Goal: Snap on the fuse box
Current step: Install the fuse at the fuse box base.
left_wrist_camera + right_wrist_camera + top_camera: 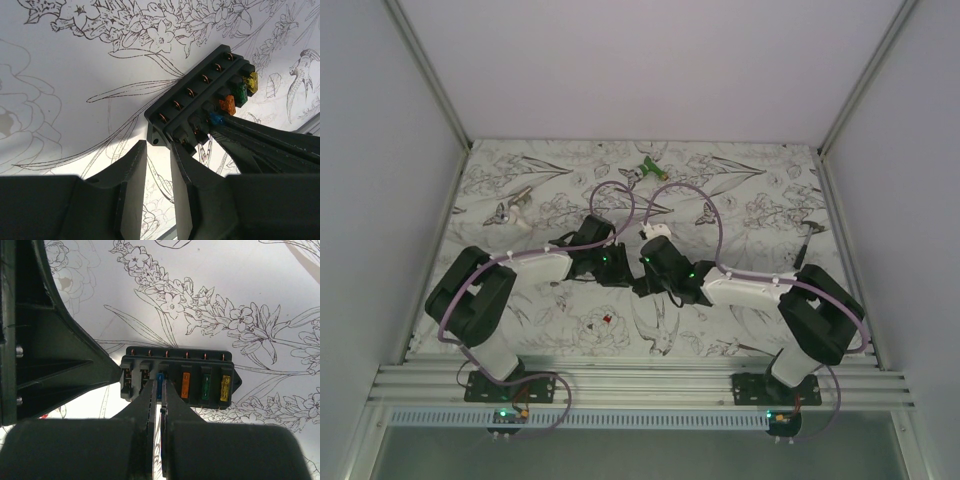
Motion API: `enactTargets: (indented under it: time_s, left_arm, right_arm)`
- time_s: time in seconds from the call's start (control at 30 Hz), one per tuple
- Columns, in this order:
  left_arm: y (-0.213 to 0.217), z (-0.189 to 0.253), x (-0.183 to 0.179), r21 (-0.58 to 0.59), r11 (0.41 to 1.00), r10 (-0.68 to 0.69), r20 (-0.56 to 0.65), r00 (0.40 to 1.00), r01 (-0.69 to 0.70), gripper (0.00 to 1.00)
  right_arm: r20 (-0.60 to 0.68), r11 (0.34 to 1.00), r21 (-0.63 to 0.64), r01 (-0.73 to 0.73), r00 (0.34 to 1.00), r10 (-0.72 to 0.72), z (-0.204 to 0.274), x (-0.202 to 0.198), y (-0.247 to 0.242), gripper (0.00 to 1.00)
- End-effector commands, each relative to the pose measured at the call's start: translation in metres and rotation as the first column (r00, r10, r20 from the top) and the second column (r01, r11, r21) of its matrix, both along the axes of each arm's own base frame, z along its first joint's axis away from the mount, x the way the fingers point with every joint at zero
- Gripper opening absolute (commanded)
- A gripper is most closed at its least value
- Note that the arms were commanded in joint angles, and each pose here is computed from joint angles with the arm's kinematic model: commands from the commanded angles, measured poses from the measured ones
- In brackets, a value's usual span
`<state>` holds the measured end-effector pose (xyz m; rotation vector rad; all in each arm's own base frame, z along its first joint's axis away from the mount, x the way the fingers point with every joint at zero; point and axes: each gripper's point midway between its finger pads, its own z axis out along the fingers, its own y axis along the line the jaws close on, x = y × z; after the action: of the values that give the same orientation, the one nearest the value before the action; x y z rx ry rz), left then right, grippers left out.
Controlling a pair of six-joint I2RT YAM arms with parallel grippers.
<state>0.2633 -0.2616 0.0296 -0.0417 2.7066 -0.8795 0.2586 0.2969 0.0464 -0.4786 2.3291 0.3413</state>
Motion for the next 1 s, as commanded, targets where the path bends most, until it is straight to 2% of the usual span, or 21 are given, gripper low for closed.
enactTargets:
  time_s: [0.0, 0.63, 0.97]
  left_arm:
    - [0.003, -0.006, -0.002, 0.020, 1.000, -0.006, -0.029, 1.000, 0.006, 0.28]
    - [0.004, -0.008, -0.002, 0.030, 1.000, 0.008, -0.041, 0.999, -0.006, 0.26]
    - [0.005, -0.010, -0.001, 0.035, 0.999, 0.022, -0.045, 0.999, -0.020, 0.24]
  right_arm:
    - [-0.096, 0.986, -0.164, 0.011, 0.995, -0.027, -0.040, -0.018, -0.039, 0.00]
    - [-0.197, 0.955, -0.286, -0.072, 0.980, 0.015, -0.059, -0.036, -0.051, 0.00]
    - [-0.225, 0.917, -0.399, -0.009, 0.970, -0.088, -0.075, -0.044, -0.077, 0.00]
